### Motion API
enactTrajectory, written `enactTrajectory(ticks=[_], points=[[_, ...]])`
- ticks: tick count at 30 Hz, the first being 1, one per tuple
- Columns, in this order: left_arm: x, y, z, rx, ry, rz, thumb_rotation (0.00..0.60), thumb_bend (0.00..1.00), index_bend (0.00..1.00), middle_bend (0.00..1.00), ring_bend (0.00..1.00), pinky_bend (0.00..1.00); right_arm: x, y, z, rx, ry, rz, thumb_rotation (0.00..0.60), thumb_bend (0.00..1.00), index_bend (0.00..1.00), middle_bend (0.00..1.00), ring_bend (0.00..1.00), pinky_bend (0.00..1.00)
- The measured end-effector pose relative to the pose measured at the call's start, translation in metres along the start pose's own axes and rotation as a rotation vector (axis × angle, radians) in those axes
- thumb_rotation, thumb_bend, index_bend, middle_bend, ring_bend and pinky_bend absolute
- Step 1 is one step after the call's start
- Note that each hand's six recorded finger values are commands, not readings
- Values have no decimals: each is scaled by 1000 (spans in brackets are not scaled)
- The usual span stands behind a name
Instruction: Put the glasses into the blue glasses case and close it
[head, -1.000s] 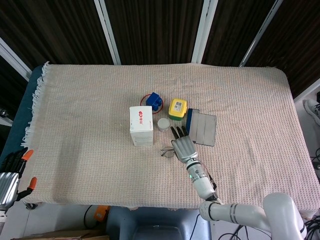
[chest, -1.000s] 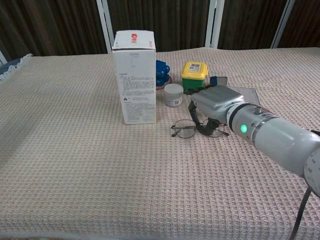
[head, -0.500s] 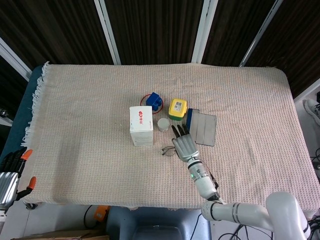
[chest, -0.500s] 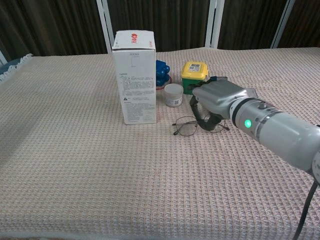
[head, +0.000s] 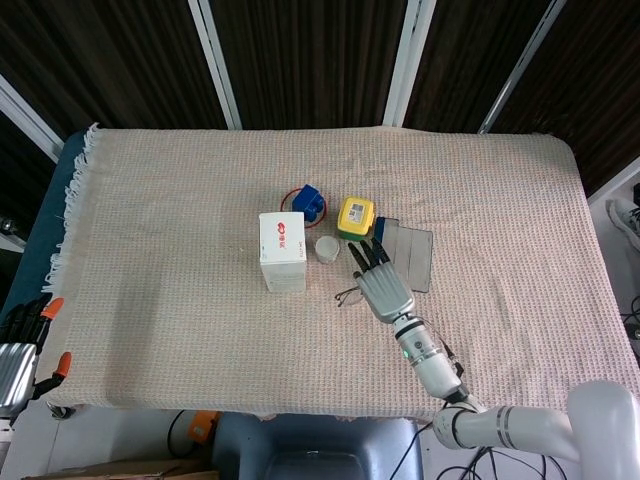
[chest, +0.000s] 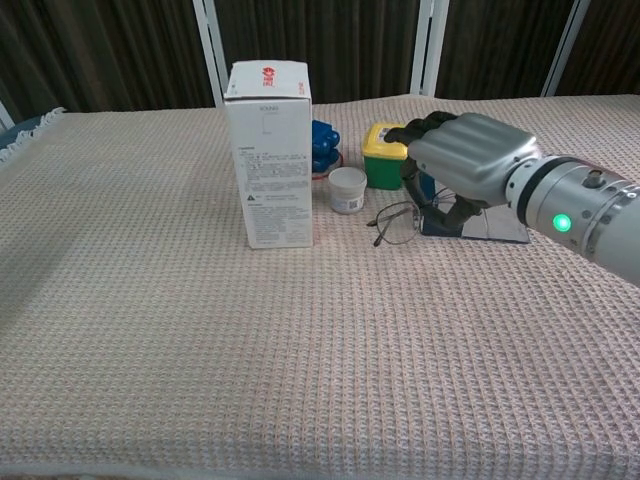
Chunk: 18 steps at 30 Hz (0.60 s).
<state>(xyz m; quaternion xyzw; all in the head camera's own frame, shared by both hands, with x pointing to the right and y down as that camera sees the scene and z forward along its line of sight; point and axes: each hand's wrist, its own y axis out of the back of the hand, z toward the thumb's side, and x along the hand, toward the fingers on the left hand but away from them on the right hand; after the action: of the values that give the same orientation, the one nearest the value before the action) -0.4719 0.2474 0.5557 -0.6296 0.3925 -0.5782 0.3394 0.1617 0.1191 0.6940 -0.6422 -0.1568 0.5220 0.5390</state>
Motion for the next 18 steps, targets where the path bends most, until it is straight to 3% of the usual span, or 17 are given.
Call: enactTrajectory(ticks=[7, 18], points=[[2, -2, 2, 18, 11, 3, 600, 415, 0, 0, 0, 9, 23, 9, -52, 131, 9, -73, 600, 715, 804, 161, 0, 0], [9, -10, 10, 50, 18, -4, 600, 415, 0, 0, 0, 10, 21, -12, -134, 250, -35, -58, 600, 715, 809, 170, 0, 0]])
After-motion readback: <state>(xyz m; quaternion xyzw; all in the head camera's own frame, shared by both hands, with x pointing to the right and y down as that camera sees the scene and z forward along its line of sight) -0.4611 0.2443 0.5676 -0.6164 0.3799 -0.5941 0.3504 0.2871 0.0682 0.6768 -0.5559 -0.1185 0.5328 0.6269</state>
